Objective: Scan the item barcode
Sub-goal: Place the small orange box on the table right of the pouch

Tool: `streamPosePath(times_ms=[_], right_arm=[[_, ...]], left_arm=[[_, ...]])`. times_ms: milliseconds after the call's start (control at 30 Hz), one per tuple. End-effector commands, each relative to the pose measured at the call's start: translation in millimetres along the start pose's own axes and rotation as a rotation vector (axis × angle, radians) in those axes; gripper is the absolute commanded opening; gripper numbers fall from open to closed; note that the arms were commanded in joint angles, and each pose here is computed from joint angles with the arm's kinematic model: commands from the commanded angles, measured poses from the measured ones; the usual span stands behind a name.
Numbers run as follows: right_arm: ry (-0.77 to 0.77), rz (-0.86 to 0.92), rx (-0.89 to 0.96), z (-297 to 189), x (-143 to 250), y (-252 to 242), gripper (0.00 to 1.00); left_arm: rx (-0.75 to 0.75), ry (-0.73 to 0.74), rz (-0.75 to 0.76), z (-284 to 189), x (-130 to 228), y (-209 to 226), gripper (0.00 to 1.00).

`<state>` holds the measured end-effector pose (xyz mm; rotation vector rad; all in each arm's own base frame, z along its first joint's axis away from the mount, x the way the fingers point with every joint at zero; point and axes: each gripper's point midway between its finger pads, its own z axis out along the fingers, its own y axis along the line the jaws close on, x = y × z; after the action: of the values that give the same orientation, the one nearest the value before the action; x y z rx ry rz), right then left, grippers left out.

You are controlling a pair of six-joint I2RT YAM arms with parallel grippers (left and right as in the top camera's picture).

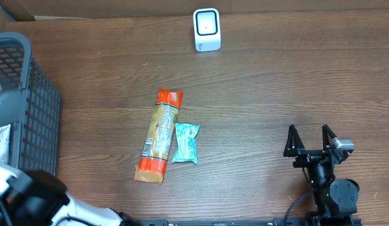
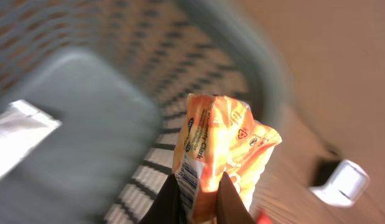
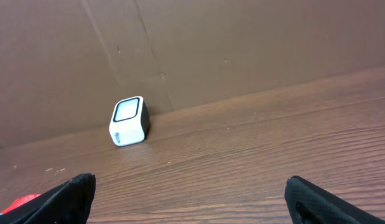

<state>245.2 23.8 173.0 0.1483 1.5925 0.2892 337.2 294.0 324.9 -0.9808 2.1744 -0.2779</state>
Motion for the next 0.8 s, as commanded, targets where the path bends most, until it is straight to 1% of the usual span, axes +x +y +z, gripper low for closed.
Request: streamPosePath(times_ms=[0, 133, 267, 400, 567, 700, 767], right_arm=[[-0.001, 0.0, 0.002, 0, 2, -1, 1.0], [-0.001, 0.0, 0.002, 0, 2, -1, 1.0], [-0.001, 0.0, 0.002, 0, 2, -1, 1.0], [-0.001, 0.0, 0.002, 0, 2, -1, 1.0], [-0.001, 0.0, 0.002, 0, 2, -1, 1.0], [-0.001, 0.0, 0.002, 0, 2, -1, 1.0], [-0.001, 0.0, 0.002, 0, 2, -1, 1.0]], left_arm=[[0.198, -0.037, 0.124, -53, 20, -85, 0.04], [0.254, 0.054, 0.321, -63, 69, -138, 0.04], [0.248, 0.211, 0.465, -51, 125, -176, 0.04], [0.203, 0.36, 0.564, -27, 174, -189, 0.05], [0.224, 0.54, 0.624, 14, 238, -201, 0.04], [0.235, 0.652, 0.657, 49, 295, -207, 0.05], [0.247, 0.706, 0.695, 67, 333, -209, 0.04]])
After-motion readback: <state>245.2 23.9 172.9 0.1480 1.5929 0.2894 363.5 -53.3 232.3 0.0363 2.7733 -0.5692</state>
